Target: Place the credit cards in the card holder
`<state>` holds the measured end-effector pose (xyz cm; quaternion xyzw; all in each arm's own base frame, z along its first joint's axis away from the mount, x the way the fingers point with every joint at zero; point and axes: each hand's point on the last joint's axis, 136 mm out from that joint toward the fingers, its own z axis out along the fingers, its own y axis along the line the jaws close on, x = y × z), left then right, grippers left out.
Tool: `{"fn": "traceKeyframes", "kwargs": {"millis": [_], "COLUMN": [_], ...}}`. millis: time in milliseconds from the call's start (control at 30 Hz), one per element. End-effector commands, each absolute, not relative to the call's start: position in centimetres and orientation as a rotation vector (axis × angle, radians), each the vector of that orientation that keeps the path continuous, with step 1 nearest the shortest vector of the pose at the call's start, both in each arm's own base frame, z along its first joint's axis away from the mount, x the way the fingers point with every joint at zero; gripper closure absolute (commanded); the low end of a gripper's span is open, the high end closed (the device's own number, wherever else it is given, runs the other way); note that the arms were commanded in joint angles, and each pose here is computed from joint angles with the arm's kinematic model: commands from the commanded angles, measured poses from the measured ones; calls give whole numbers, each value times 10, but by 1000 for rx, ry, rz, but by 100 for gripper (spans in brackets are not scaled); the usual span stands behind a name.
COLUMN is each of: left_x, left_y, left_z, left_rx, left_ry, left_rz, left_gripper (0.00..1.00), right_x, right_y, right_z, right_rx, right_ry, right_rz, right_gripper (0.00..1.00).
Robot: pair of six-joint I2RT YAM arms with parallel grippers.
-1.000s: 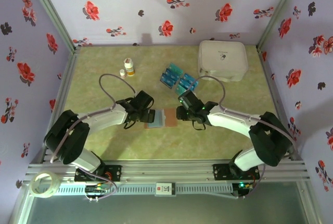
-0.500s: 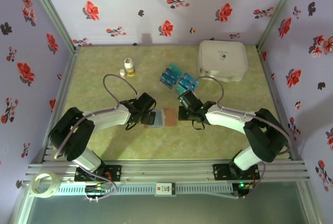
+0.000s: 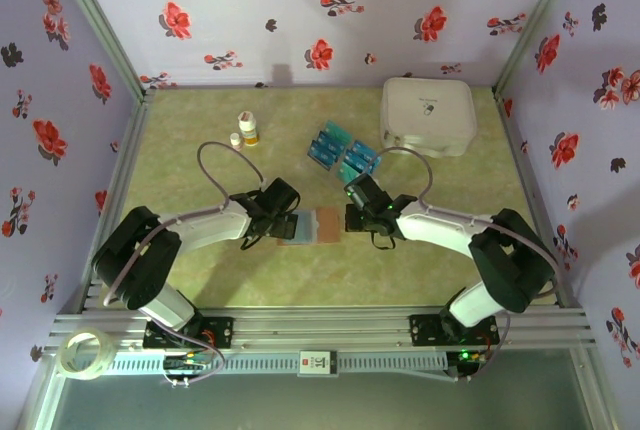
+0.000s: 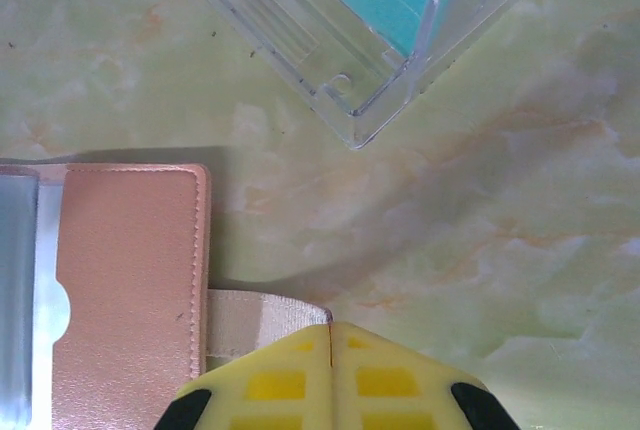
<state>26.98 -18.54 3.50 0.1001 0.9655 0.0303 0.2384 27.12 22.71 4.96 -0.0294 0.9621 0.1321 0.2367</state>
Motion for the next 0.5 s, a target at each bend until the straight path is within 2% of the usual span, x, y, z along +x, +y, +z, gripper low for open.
{"fn": "traceKeyframes", "kwargs": {"millis": [0, 67, 300, 467], "left_x": [268, 269, 272, 274], "left_y": [-179, -181, -186, -188], "left_z": [42, 47, 65, 79], "left_rx": [270, 268, 256, 245], "left_ry": [2628, 2621, 2591, 2565], "left_rz": [118, 104, 59, 23], "left_gripper": [0, 0, 0, 0], "right_x": [275, 275, 285, 303], "right_y": [223, 225, 214, 192], "right_z": [66, 77, 128, 175], "right_rx": [-94, -106, -172, -200], "right_ry": [2604, 2590, 2499, 2384], "right_rz": [363, 377, 299, 112], "right_gripper": [77, 62, 45, 24]}}
